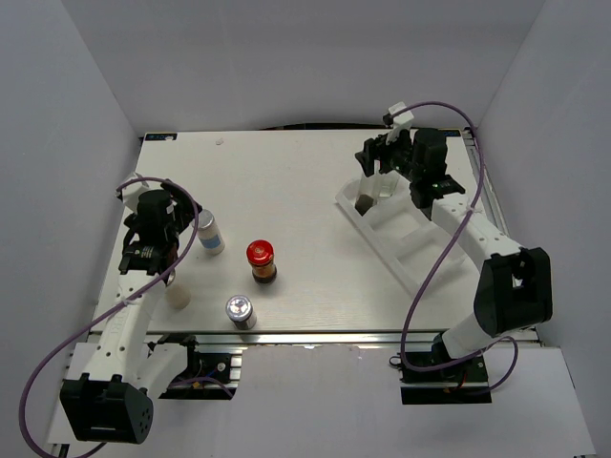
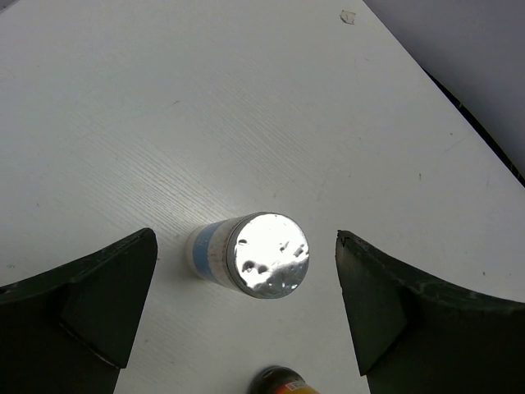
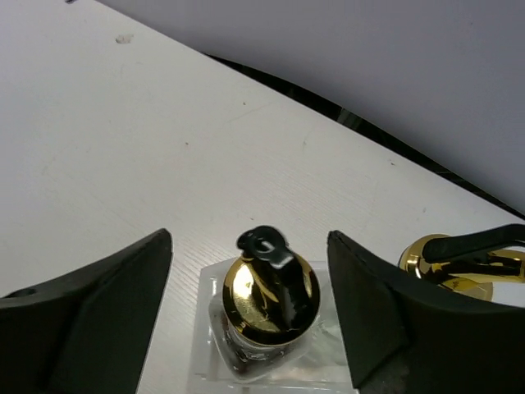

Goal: Organize the condiment bottles

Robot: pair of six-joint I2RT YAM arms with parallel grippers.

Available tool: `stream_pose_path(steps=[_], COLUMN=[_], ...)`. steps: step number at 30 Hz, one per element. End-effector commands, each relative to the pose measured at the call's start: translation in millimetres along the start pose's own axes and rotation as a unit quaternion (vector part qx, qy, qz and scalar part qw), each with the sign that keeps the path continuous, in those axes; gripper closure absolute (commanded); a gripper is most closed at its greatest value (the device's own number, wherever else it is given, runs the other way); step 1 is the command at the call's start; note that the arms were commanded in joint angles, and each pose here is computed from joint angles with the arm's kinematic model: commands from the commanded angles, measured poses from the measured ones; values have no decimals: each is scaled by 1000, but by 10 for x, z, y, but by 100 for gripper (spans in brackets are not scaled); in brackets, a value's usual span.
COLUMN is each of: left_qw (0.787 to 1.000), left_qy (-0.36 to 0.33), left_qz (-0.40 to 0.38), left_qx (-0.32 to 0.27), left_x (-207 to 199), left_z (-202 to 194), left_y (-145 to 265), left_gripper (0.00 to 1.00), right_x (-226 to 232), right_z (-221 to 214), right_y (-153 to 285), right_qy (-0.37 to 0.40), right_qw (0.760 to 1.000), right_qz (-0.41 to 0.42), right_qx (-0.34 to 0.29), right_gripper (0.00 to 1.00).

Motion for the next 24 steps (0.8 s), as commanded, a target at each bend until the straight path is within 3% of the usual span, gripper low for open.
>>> stream_pose_path(steps=[1, 2, 6, 13, 17, 23, 24], left_qw=[1000, 1000, 1000, 1000, 999, 998, 998], left_qy=[9, 10, 11, 2, -7, -22, -21], left_qz=[-3, 0, 10, 26, 31, 53, 49], left_qx=[-12, -13, -12, 2, 17, 33, 35], left_x=[-59, -54, -38, 10, 53, 160, 151], left_z=[118, 124, 130, 81, 12, -93, -107], left_y=[61, 62, 71, 67, 55, 20, 14], left_gripper=[2, 2, 2, 2, 2, 2, 2], right_x=[-76, -76, -85, -126, -22, 730, 877], right_z=[508, 537, 719, 786, 1072, 1361, 1298], right_y=[181, 207, 372, 676, 1029, 1389, 1396], right_qy=[21, 21, 11, -21, -20, 76, 81], right_qw=[996, 996, 995, 995, 995, 993, 991], right_qz=[-24, -25, -40, -89, -86, 46, 87], right_qx=[-81, -83, -92, -48, -52, -73, -55], right_gripper=[15, 11, 10, 11, 11, 11, 11])
Point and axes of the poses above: each gripper's point midway between its finger pads, its own y axis back along the fingers, its own x axis along the line the jaws close on, z = x × y, the point moved 6 cm from there along y, back along the fingers, and after that the axes turned 6 degrees about y, right-handed, at the moved point
